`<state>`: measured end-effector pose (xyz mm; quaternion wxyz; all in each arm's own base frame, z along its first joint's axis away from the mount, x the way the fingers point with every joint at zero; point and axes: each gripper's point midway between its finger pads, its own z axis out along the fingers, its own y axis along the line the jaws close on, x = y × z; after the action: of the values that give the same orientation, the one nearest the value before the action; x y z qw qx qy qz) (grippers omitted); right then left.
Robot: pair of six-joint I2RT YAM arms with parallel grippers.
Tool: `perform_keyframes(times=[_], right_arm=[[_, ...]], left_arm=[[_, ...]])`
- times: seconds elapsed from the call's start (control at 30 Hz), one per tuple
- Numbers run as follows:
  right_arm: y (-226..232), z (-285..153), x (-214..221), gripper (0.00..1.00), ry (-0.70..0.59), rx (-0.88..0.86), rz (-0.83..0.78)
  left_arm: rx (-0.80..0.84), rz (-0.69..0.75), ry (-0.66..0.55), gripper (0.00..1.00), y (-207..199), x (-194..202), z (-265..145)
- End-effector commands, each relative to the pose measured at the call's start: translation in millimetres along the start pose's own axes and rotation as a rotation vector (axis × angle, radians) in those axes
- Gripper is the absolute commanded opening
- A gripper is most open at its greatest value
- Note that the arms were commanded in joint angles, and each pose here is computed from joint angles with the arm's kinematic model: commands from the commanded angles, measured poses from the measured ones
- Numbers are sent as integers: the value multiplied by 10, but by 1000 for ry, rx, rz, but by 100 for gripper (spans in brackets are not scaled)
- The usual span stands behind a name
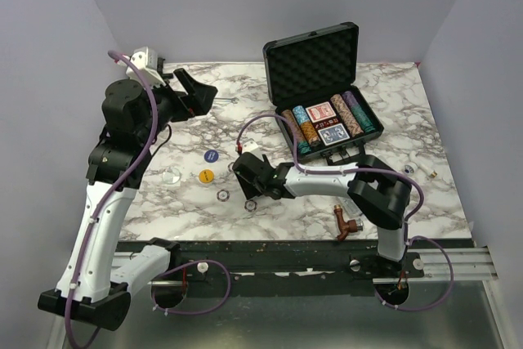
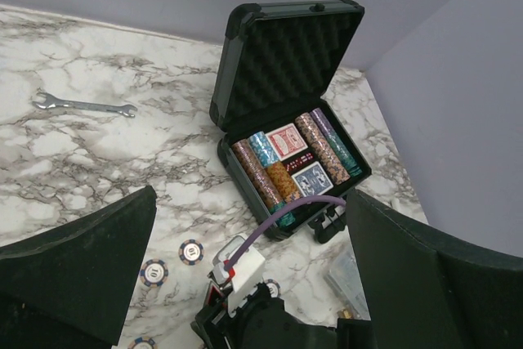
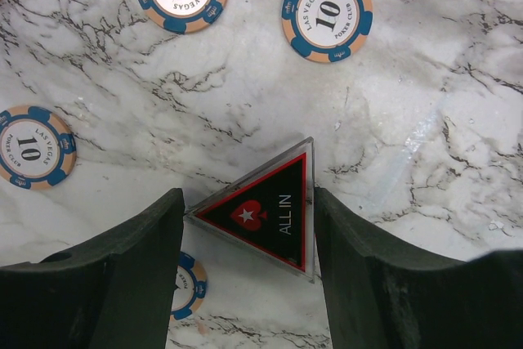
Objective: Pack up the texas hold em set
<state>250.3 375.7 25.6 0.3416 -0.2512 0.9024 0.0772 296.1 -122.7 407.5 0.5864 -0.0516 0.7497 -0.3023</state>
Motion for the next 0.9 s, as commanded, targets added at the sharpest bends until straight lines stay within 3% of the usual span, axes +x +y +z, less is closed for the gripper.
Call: perform_keyframes(times=[0.0, 0.3, 0.57, 0.87], right_arm=[[-114, -110, -150, 47, -49, 39, 16], [-104, -51, -15, 56, 13, 20, 42], [-37, -38, 119, 74, 80, -16, 23], [-62, -25, 249, 76, 97, -24, 7]], left_arm=[[-4, 37, -11, 99, 22, -52, 48], [-99, 105, 12, 99, 342, 164, 106], [-75, 109, 9, 99, 300, 183, 45], [-52, 100, 14, 99, 254, 198, 38]])
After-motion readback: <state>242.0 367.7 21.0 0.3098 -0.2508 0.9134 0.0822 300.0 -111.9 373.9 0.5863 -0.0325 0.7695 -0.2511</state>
